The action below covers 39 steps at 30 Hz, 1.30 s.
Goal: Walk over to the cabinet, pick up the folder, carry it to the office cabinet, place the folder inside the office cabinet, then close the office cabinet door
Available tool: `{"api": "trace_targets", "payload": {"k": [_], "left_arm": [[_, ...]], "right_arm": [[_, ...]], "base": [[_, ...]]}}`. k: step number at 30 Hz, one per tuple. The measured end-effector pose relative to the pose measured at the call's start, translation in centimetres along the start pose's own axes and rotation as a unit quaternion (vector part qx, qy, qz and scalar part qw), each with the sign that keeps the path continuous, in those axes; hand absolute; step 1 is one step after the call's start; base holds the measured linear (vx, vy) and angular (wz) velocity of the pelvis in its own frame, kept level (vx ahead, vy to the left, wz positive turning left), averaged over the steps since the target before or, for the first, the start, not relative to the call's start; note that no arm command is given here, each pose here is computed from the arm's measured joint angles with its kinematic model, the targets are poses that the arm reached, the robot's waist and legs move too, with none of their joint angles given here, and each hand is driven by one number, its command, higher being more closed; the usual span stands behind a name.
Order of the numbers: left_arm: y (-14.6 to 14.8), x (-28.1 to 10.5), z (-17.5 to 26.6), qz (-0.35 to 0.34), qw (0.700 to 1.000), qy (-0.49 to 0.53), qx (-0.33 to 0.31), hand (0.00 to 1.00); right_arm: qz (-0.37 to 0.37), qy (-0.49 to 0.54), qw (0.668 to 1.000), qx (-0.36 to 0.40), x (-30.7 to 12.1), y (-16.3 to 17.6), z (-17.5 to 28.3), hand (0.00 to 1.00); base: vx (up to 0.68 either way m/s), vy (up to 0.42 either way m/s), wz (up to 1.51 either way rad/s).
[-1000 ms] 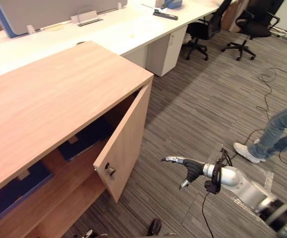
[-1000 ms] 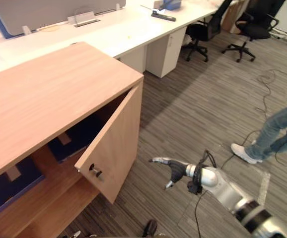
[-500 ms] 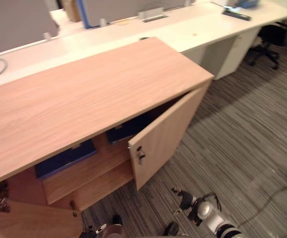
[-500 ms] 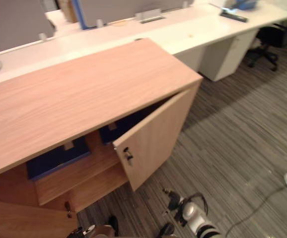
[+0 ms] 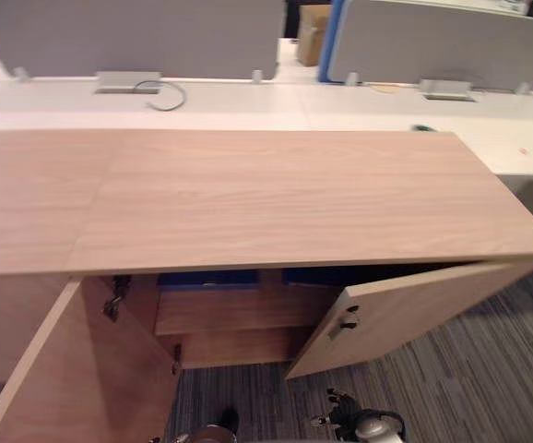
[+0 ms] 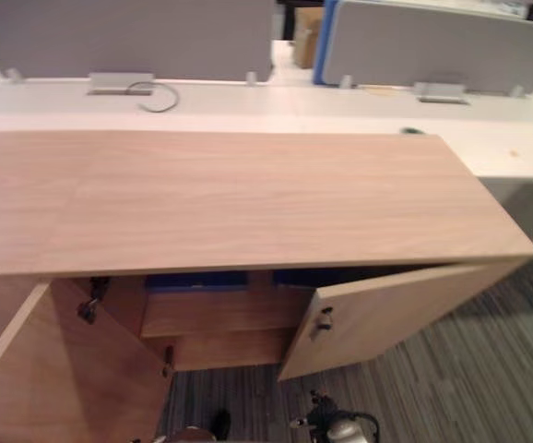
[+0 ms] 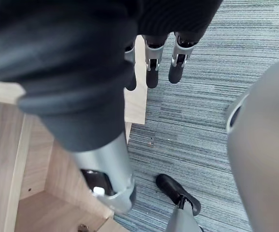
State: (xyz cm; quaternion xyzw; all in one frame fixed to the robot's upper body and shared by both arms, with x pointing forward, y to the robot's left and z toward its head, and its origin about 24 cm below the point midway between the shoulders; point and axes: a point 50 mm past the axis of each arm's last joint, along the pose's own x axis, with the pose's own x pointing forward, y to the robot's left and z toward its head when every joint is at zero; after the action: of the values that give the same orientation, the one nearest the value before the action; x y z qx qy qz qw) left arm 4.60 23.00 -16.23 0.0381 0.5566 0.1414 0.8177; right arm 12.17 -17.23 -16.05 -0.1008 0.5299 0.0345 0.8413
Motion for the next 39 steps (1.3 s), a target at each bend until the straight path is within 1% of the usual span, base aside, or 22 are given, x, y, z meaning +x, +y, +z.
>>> {"api": "trace_targets", "payload": {"k": [2,7,9,13,16,18,20,22,26,30,33,35,37,38,39], "left_arm": [[0.1,0.0,0.1,0.004,1.000,-0.002,-0.013,0.00],[1.3,0.1,0.6,0.024,0.999,-0.009,-0.031,0.00],[0.9,0.1,0.3,0.024,0.999,0.000,-0.041,0.00],[1.1,0.2,0.4,0.032,0.998,-0.001,-0.061,0.00],[0.7,0.3,1.1,0.034,0.993,-0.016,-0.110,0.00],[0.7,0.2,1.0,0.036,0.991,-0.017,-0.127,0.00],[0.6,0.2,1.1,0.038,0.990,-0.019,-0.135,0.00],[0.4,0.2,1.2,0.036,0.989,-0.021,-0.141,0.00],[0.3,0.1,1.4,0.036,0.988,-0.029,-0.145,0.00],[0.2,0.1,1.9,0.031,0.988,-0.039,-0.146,0.00],[-0.1,-0.1,3.0,0.018,0.988,-0.069,-0.134,0.00],[-0.2,-0.5,4.4,-0.007,0.988,-0.108,-0.112,0.00],[-0.9,-0.9,4.8,-0.032,0.987,-0.125,-0.096,0.00],[-1.4,-1.2,6.2,-0.057,0.983,-0.158,-0.079,0.00],[-1.6,-1.3,6.8,-0.068,0.980,-0.169,-0.074,0.00]], "right_arm": [[-0.013,0.017,0.998,0.051,-0.2,-0.2,-1.3,0.00],[-0.014,0.034,0.993,0.109,-0.5,0.4,-2.6,0.00],[-0.029,0.046,0.989,0.138,-0.7,-0.3,-3.5,0.00],[-0.027,0.048,0.989,0.135,-0.8,-0.2,-3.7,0.00],[-0.034,0.048,0.987,0.151,-0.9,-0.5,-4.0,0.00],[-0.041,0.047,0.986,0.157,-0.9,-0.6,-4.1,0.00],[-0.049,0.051,0.981,0.182,-1.0,-0.7,-4.4,0.00],[-0.050,0.050,0.980,0.188,-1.0,-0.7,-4.4,0.00],[-0.052,0.042,0.978,0.199,-0.9,-0.5,-3.9,0.00],[-0.062,0.039,0.976,0.206,-1.0,-0.9,-3.9,0.00],[-0.062,0.021,0.977,0.203,-0.6,-1.3,-2.4,0.00],[-0.070,0.006,0.974,0.217,-0.3,-2.2,-1.1,0.00],[-0.079,0.004,0.973,0.219,-0.4,-2.9,-1.1,0.00],[-0.091,0.004,0.970,0.227,-0.5,-3.7,-1.3,0.00],[-0.095,0.003,0.970,0.225,-0.5,-4.1,-1.4,0.00]], "base": [[-0.06,-0.229,1.30],[-0.08,-0.375,1.04],[-0.01,-0.344,0.62],[0.01,-0.227,0.11],[0.01,-0.119,0.44],[0.03,-0.021,0.52],[0.05,0.049,0.65],[0.04,0.079,0.49],[-0.01,0.036,0.40],[0.02,0.104,1.17],[0.07,0.153,1.07],[0.18,0.209,0.78],[0.21,0.124,0.86],[0.16,0.059,1.08],[0.10,0.026,1.23]]}}
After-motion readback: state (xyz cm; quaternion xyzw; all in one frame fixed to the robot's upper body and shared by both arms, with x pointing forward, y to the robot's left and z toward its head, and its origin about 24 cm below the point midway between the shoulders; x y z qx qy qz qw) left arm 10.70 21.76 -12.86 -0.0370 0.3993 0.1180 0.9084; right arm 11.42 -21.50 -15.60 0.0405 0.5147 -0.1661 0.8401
